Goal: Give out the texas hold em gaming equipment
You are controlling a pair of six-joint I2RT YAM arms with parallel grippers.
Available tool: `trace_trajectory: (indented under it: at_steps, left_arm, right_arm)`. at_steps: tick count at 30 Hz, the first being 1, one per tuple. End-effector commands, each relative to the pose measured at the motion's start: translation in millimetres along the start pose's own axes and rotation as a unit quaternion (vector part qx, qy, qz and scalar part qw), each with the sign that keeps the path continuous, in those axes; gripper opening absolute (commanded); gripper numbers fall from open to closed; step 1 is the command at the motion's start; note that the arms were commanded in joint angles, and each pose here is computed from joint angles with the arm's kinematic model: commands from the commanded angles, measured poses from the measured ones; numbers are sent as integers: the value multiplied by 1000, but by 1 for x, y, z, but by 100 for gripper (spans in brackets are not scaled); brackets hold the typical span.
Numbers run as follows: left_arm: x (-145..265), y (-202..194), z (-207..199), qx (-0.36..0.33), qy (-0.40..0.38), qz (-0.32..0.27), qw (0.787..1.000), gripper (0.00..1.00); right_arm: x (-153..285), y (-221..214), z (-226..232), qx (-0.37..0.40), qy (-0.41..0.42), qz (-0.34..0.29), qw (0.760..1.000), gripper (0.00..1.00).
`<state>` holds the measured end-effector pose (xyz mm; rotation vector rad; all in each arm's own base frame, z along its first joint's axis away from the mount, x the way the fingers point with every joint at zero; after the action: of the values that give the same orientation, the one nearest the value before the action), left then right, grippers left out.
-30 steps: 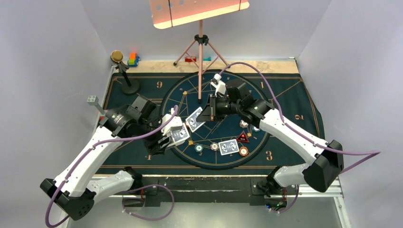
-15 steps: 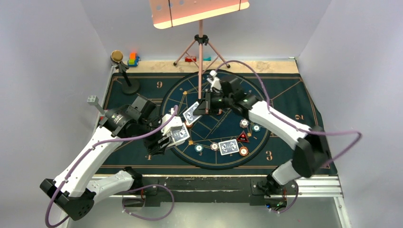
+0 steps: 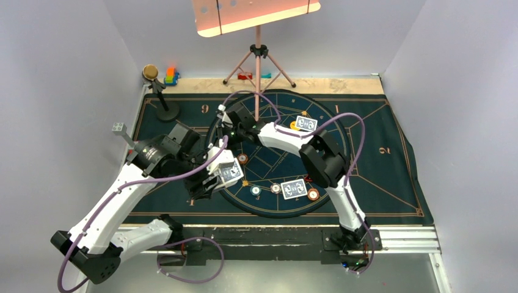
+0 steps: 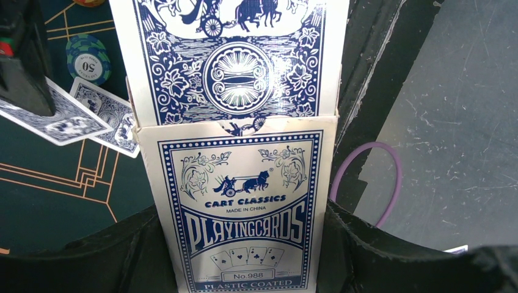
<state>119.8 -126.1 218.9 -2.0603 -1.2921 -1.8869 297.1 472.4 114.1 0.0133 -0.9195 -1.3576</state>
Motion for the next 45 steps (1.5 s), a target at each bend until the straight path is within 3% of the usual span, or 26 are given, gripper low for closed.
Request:
trace_trajectory:
  at_steps: [1,4,9,12,21,23,33,45]
  left_arm:
    - [10,7,-5,-14,-4,-26,1000,0]
    - [10,7,-5,-14,-5,-25,1000,0]
    - [9,8,-6,-13,-7,-25,1000,0]
    - [9,8,-6,-12,-8,-26,1000,0]
    - [8,8,-5,-11,-9,-24,1000,0]
    - [8,8,-5,-11,-9,-24,1000,0]
    - [5,9,-4,-11,-9,-25,1000,0]
    - [1,13,-1,-9,-5,-30,1000,0]
  right_arm:
    - [-8,8,2,-9,7,-5,1000,11]
    - [-16,-2,-9,-20,0,5,1000,12]
    - [-9,-3,-15,-14,-26,8,1000,54]
    - [6,8,-13,-4,-42,-9,999,69]
    - [86,51,21,28,-31,-80,996,77]
    - [106,52,36,39,-20,-91,995,84]
    - [178,2,74,50,29,-119,991,93]
    - [189,-35,111,55,97,-99,989,97]
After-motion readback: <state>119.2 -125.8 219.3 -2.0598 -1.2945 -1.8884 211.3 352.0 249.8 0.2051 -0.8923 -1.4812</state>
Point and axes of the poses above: each gripper's point midway between its finger pads, its own x axis back along the fingers, its own z axis along the line the jaws close on, y = z × x, the point moved 2 cm from there along x, back along the fingers, and after that the axes turned 15 degrees about x, right-handed, at the moved point
